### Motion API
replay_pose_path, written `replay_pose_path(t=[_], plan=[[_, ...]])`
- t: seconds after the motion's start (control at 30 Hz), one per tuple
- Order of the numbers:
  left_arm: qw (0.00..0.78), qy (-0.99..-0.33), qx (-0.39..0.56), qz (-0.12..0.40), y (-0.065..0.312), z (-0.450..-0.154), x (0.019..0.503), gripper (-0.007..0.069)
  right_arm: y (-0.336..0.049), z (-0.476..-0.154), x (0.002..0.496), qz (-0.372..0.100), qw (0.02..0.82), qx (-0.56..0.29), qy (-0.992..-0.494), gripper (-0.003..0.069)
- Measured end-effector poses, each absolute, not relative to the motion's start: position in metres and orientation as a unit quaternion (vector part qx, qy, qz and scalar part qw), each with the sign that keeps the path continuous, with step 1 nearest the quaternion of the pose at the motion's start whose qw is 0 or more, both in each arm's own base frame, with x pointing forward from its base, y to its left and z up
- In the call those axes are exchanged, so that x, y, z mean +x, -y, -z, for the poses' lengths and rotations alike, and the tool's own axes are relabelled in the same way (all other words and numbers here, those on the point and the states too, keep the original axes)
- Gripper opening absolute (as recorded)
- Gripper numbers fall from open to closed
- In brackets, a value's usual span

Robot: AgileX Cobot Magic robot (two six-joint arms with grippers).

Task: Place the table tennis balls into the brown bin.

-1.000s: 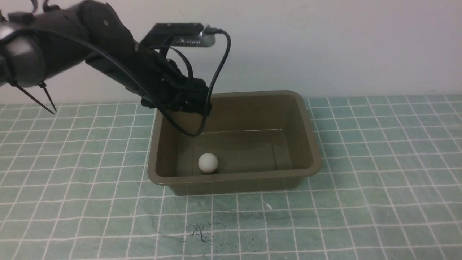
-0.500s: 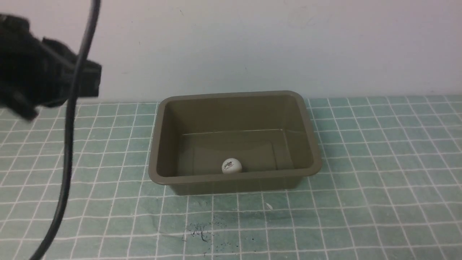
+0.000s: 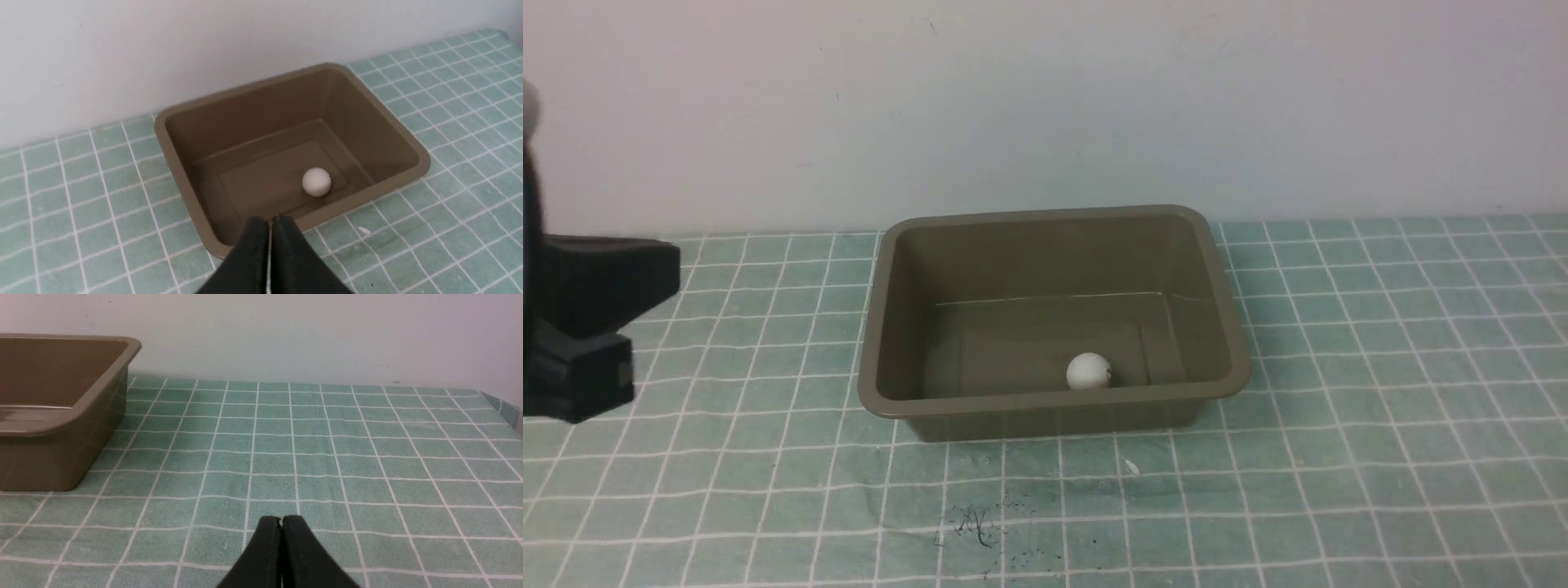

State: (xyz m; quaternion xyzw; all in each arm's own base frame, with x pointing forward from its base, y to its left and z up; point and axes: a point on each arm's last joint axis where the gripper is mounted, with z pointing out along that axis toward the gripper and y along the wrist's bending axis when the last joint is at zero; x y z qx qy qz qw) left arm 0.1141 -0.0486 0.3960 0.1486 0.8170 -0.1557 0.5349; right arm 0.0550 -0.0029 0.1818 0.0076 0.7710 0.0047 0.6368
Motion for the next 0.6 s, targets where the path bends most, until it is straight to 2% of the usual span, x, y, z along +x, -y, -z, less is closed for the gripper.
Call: replay_pose_path(t=[0.2,0.3,0.37,0.6], plan=[[0.581,-0.788,0.155,0.129,0.035,-0.399,0.081,-0.0005,0.003,-0.182,0.055,-0.005,0.637,0.008,-0.771,-0.0015],[0.604,-0.778,0.140,0.100,0.025,-0.374,0.066,-0.0005,0.003,-0.182,0.055,-0.005,0.637,0.008,-0.771,-0.0015],[0.618,-0.772,0.124,0.083,0.019,-0.351,0.061,-0.0005,0.003,-0.182,0.055,-0.004,0.637,0.007,-0.771,-0.0015],[0.638,-0.766,0.063,0.040,0.008,-0.240,0.054,-0.0005,0.003,-0.182,0.055,-0.004,0.637,0.007,-0.771,-0.0015]])
